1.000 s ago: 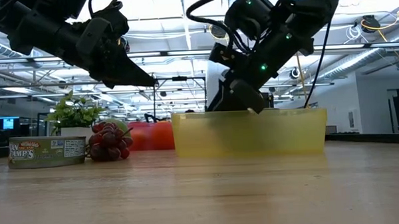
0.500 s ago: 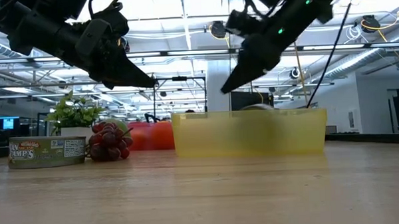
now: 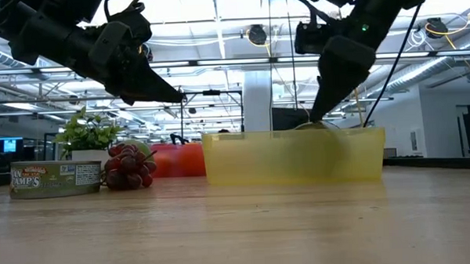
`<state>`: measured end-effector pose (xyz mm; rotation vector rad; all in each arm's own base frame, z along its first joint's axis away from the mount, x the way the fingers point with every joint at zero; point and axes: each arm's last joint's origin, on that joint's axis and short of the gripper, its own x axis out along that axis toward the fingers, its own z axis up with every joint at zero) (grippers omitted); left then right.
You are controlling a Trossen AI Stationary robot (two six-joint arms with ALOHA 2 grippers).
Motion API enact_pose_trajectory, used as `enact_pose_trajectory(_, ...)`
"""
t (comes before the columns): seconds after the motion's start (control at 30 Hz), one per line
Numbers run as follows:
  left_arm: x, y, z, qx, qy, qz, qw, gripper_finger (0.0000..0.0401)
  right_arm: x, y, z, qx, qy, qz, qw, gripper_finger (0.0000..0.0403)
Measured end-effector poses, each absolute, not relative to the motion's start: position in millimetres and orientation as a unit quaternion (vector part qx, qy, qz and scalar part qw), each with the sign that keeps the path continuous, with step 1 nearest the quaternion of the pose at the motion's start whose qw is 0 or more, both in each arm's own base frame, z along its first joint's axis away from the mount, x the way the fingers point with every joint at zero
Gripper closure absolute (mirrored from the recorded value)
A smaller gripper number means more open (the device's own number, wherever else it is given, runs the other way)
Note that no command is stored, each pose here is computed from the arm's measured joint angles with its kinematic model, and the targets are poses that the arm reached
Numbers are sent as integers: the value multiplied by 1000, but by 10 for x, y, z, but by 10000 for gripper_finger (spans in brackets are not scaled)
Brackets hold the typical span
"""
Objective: Pick & Place Food Item
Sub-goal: Put the blue tuna can into the yellow bin
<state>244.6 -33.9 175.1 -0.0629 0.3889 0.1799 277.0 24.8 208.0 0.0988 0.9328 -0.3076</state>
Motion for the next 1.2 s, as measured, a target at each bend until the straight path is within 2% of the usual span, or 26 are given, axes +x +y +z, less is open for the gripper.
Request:
enact_pose_trajectory(0.5,2445,-338,1749,-33,193,90,976,391,2837,251,1906,46,474,-155,866,148)
enact_pose_trajectory(0.6,2445,-339,1750,-33,193,90,977,391,2860,261,1922,44,462,-148,873,165)
enact_pose_trajectory(0.73,2445,-339,1750,-32,193,90,977,391,2880,296,1934,37,459,-114,880,216)
enact_pose_trajectory(0.9,2445,-338,1749,-33,193,90,977,391,2884,280,1936,40,462,-100,880,217)
enact_pose_trajectory(1.03,2445,-338,1749,-33,193,90,976,391,2914,276,1955,-13,449,-84,890,217)
enact_pose_trajectory(1.2,2445,-339,1749,-34,193,90,976,391,3031,347,2094,-146,368,-50,917,217)
